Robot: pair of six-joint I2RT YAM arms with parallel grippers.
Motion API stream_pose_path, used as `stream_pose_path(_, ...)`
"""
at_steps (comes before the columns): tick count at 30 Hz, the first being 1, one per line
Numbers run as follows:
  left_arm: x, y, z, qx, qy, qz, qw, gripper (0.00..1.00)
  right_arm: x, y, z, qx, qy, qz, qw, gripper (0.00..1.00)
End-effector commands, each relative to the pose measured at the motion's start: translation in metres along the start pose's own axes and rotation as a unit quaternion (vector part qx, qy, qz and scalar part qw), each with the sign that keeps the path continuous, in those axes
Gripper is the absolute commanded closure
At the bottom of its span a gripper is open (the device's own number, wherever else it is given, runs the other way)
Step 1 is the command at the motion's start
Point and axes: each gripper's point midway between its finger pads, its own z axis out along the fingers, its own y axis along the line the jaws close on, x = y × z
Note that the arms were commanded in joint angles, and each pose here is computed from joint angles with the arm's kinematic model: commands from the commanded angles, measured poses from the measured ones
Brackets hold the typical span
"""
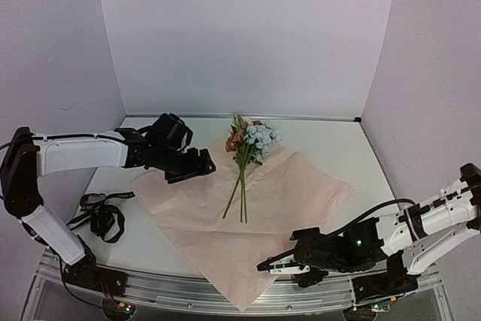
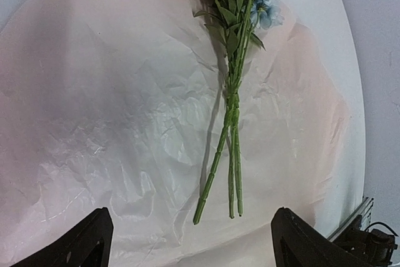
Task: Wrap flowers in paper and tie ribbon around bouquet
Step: Adjust the fake flower with the flattened wrapping paper.
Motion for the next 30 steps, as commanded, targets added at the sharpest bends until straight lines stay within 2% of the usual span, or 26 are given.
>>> stream_pose_path(1, -0.014, -0.012, -0.015, 0.035, -0.031, -0.013, 0.999, 0.1, -0.037, -0.022, 0.007, 0.088, -0.033, -0.036, 0.995, 0.02)
stream_pose_path(6, -0.017, -0.013, -0.002, 0.04, -0.019, -0.007, 0.999, 0.14, -0.043, -0.015, 0.014, 0.083, -0.036, -0.033, 0.995, 0.02)
stream_pose_path(8, -0.016, -0.019, 0.012, 0.045, -0.004, 0.0, 0.999, 0.17, -0.044, -0.015, 0.013, 0.082, -0.039, -0.026, 0.996, 0.02)
stream_pose_path(12, -0.003, -0.03, 0.048, 0.055, 0.039, 0.008, 0.998, 0.3, -0.045, -0.017, 0.009, 0.085, -0.045, -0.012, 0.995, 0.03)
stream_pose_path(16, 0.006, -0.043, 0.08, 0.047, 0.058, 0.023, 0.997, 0.32, -0.043, -0.017, 0.006, 0.078, -0.047, 0.005, 0.996, 0.05)
stream_pose_path(23, -0.013, -0.047, 0.112, -0.054, 0.011, 0.072, 0.996, 0.28, -0.038, -0.015, 0.004, 0.071, -0.041, 0.027, 0.996, 0.11)
stream_pose_path(30, -0.026, -0.046, 0.144, -0.115, 0.008, 0.1, 0.988, 0.35, -0.038, -0.014, 0.002, 0.066, -0.039, 0.031, 0.997, 0.13)
